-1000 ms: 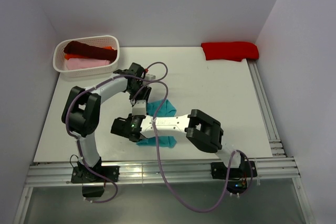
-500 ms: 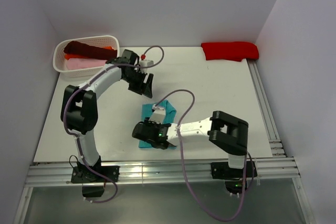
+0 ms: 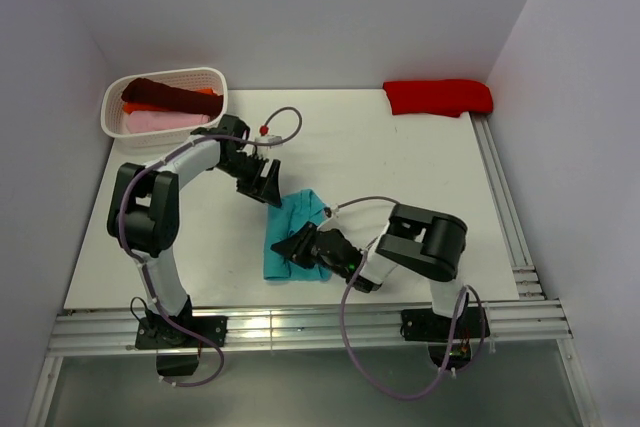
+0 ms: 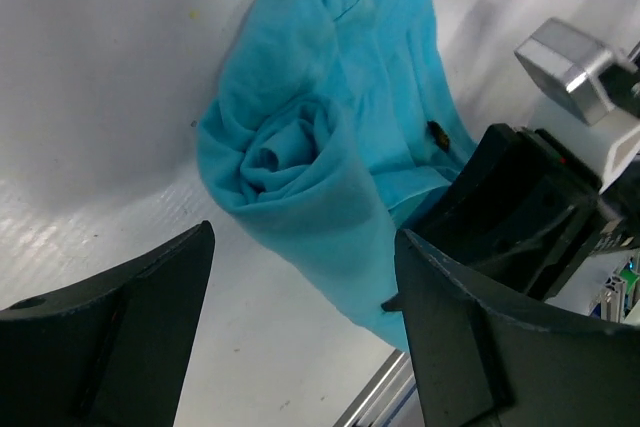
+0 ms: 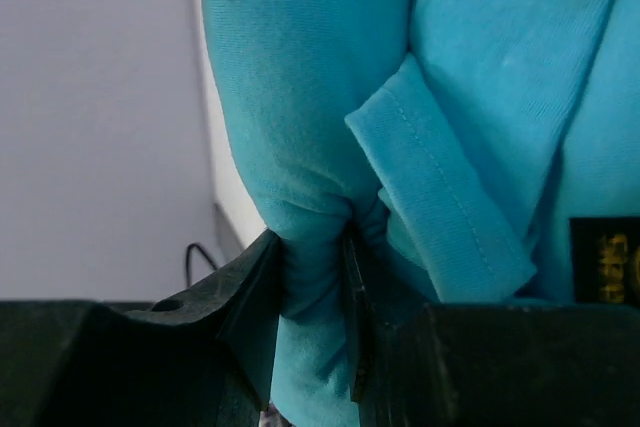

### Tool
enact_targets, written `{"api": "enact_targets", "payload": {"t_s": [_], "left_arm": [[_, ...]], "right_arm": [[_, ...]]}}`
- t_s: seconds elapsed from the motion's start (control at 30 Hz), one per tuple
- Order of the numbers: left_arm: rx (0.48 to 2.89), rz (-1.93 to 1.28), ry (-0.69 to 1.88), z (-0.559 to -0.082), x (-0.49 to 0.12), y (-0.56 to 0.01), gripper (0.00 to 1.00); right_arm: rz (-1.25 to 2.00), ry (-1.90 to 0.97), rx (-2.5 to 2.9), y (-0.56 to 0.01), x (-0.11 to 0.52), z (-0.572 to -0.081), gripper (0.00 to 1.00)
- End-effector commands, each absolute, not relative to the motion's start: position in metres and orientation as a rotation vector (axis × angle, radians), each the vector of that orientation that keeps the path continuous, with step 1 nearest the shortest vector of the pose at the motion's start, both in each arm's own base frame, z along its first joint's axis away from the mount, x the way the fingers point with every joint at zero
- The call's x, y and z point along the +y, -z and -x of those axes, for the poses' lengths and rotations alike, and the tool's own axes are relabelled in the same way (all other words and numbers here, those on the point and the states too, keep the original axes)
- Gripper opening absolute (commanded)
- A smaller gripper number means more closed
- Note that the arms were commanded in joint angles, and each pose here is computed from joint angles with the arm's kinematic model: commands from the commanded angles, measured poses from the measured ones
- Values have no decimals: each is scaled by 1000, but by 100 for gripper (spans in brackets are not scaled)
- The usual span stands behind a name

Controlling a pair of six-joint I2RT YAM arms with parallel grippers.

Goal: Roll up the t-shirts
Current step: Roll the tshirt

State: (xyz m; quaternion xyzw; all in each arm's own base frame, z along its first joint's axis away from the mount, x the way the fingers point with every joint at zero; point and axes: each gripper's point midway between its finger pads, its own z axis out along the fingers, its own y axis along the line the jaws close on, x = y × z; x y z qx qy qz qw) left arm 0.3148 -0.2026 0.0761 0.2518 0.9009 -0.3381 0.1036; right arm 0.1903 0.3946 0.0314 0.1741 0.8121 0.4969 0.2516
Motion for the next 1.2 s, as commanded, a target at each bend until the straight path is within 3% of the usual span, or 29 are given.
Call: {"api": "enact_targets", "payload": {"t_s": [0.0, 0.17, 0.33, 0.4, 0.53, 0.63, 0.87, 1.17], "left_arm": [[2555, -790, 1005, -320, -209, -77, 78], [2611, -703, 909, -323, -200, -48, 77], [2634, -629, 837, -335, -197, -44, 70], [2659, -592, 756, -341, -191, -40, 62], [2682, -512, 645, -358, -184, -45, 37], [2693, -488, 566, -365, -177, -46, 27], [2711, -502, 475, -364, -176, -44, 24], [2716, -529, 428, -367, -181, -48, 24]], "right_arm": [[-429, -1509, 2266, -14, 391, -171, 30], [-427, -1582, 2268, -10, 394, -183, 30], [-372, -1435, 2377, 10, 396, -194, 30], [-346, -1337, 2426, 18, 392, -196, 32], [-304, -1252, 2444, 12, 399, -212, 36], [-282, -1107, 2500, 14, 397, -221, 41], [-183, -484, 2560, -4, 363, -233, 60], [-88, -142, 2455, -70, 367, -233, 63]]}}
